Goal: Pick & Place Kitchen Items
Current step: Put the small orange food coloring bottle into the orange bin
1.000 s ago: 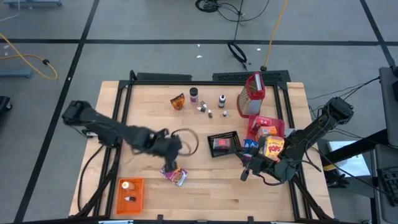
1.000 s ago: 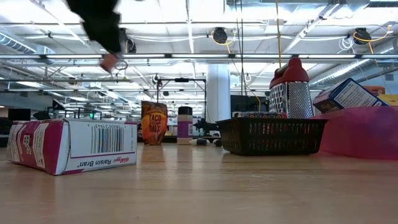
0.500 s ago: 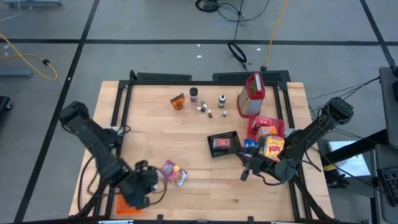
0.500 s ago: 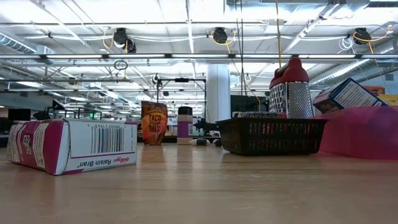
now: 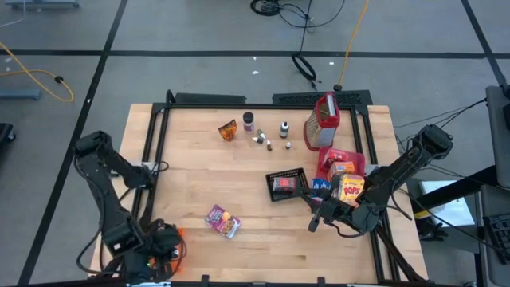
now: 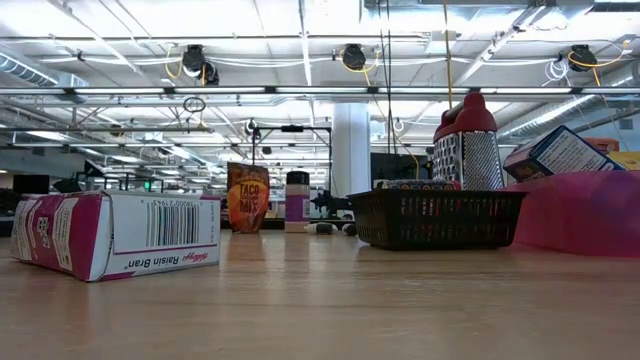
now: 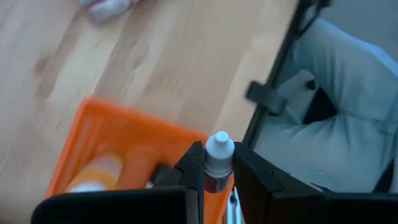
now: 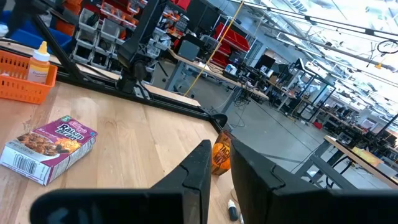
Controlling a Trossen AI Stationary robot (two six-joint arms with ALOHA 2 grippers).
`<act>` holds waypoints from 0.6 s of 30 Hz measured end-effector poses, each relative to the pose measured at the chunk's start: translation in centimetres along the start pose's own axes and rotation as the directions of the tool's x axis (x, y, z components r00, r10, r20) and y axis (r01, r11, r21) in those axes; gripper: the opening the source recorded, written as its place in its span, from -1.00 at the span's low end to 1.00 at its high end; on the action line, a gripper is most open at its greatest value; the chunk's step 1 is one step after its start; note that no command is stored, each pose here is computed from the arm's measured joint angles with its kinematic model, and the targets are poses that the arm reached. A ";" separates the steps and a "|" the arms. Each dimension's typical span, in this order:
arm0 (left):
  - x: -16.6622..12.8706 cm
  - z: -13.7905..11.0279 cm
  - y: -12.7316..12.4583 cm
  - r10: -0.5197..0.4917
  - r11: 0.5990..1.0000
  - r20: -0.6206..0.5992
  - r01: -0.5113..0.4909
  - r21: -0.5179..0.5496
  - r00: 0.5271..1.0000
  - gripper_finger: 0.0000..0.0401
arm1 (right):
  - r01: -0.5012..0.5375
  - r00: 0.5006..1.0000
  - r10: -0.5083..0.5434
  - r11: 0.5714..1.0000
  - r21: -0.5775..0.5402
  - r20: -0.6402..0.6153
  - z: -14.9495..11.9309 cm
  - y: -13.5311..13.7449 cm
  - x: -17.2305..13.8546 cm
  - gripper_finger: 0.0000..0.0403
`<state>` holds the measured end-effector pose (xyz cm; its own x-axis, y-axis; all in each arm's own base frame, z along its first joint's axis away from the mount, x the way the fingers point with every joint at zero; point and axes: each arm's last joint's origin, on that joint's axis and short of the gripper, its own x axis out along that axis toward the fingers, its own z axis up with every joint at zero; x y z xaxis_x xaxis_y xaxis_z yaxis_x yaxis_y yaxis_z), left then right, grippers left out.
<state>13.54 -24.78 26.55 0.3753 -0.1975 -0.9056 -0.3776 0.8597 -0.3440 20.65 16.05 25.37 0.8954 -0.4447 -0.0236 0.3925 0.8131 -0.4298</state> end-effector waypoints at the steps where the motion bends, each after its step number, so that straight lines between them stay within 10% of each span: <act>1: -0.1 -0.3 0.2 0.017 1.000 -0.005 -0.017 -0.022 1.000 -0.73 | 0.000 1.000 0.000 1.000 0.000 0.000 0.0 0.0 0.0 -0.73; 18: 1.8 -2.6 3.1 0.184 0.963 -0.002 -0.180 -0.200 0.983 -0.72 | 0.000 1.000 0.000 1.000 0.000 0.000 0.0 0.0 0.0 -0.73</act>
<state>10.81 -23.69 23.14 0.2976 -0.0374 -0.9540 -0.6006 0.7694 -0.2175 20.65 16.05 25.37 0.8953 -0.4449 -0.0236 0.3926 0.8129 -0.4301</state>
